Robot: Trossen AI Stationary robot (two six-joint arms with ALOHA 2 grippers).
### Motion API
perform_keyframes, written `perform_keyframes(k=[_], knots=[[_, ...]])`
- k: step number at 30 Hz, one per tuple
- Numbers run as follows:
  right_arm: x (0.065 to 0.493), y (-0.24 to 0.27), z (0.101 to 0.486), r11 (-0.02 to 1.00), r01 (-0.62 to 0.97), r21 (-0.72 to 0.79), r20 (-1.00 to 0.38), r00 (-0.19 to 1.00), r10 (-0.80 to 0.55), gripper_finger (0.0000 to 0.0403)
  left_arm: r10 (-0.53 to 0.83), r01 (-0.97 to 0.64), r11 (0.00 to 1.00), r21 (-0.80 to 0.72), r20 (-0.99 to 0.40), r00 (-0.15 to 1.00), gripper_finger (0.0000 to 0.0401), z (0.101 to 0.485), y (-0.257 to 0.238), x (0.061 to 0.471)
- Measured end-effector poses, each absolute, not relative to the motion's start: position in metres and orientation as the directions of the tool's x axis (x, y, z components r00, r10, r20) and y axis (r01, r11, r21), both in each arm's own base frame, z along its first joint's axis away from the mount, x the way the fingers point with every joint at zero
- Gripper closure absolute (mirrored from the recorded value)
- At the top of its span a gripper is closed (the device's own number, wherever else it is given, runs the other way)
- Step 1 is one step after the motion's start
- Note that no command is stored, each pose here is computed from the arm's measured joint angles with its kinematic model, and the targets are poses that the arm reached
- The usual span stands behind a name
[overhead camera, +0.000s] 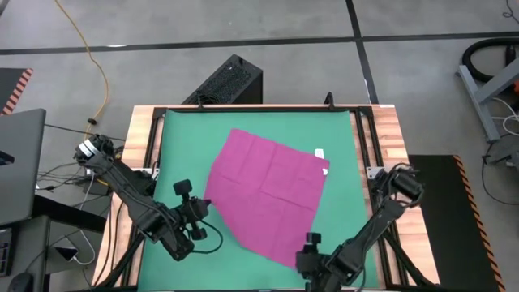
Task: Roll towel
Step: Roll the pink towel
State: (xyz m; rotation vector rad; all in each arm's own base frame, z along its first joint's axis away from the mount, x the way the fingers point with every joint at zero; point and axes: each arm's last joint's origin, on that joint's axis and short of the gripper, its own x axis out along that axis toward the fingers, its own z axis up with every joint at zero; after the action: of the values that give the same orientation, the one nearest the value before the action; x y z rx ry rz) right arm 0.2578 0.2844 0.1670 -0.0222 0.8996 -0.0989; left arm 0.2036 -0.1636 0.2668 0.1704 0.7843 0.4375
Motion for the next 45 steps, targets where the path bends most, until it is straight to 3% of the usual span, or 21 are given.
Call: perform_keyframes(k=[10,23,45], knots=[[0.247,0.301,0.17,1.0,-0.018,-0.02,-0.771,0.637,-0.004,0.0211,0.436,-0.319,0.9,0.298,-0.644,0.629,0.0401,0.267,-0.164,0.204],[0.258,0.297,0.166,0.981,-0.144,-0.127,-0.765,0.644,-0.005,0.0211,0.442,-0.326,0.897,0.298,-0.632,0.637,0.0401,0.267,-0.164,0.205],[0.251,0.29,0.144,0.983,-0.152,-0.099,-0.768,0.64,0.021,0.0211,0.434,-0.322,0.901,0.292,-0.641,0.633,0.0401,0.267,-0.165,0.205]])
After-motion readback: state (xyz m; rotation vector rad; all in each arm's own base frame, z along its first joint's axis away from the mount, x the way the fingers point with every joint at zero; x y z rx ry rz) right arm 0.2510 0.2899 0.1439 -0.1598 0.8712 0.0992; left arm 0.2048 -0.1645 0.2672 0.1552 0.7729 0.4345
